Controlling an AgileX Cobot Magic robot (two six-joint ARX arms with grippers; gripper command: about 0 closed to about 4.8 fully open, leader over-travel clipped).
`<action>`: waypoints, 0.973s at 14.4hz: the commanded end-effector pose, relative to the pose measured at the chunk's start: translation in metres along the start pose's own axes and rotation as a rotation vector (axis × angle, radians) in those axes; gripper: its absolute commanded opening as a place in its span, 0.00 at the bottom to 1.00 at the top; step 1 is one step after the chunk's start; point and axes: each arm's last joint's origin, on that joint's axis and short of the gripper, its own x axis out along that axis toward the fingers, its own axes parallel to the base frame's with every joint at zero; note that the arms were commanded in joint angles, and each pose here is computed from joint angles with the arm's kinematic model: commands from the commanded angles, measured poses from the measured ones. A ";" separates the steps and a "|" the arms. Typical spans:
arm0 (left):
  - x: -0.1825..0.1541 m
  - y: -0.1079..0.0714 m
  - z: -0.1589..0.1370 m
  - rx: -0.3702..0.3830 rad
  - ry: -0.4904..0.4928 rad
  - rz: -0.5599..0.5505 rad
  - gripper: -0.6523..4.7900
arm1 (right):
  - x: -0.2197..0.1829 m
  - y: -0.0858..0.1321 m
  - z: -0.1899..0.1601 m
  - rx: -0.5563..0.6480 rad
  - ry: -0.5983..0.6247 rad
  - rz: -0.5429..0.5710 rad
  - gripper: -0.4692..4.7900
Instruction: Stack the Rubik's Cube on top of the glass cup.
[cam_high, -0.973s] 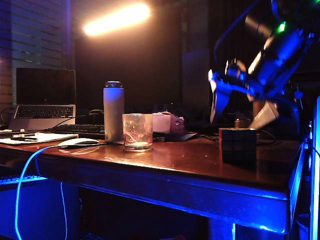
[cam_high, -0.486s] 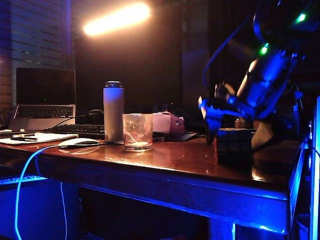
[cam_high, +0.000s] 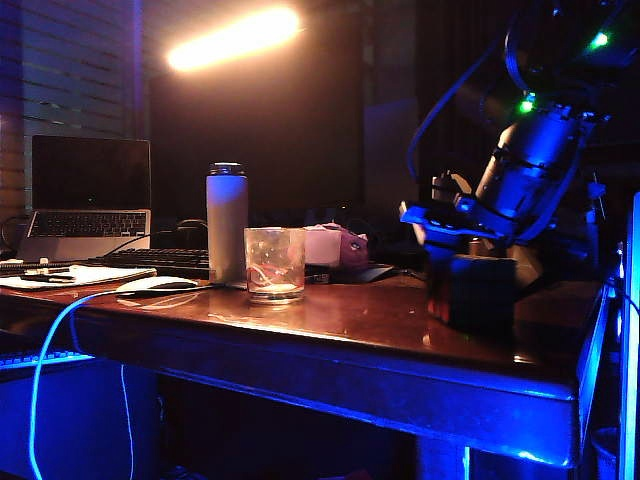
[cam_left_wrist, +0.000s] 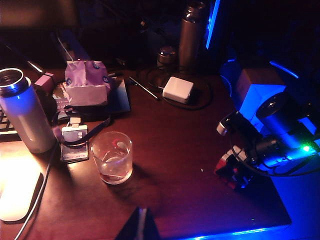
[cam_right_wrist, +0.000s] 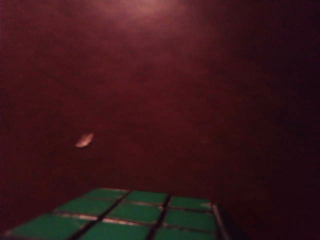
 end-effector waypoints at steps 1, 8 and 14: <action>-0.002 -0.001 0.002 0.003 -0.012 -0.005 0.11 | 0.000 0.002 -0.002 0.004 0.034 0.060 0.75; -0.002 -0.001 0.002 0.003 -0.012 -0.005 0.11 | -0.054 0.038 0.084 -0.136 -0.278 0.211 0.75; -0.002 -0.001 0.002 0.003 -0.012 -0.006 0.11 | -0.050 0.044 0.090 -0.185 -0.226 0.180 1.00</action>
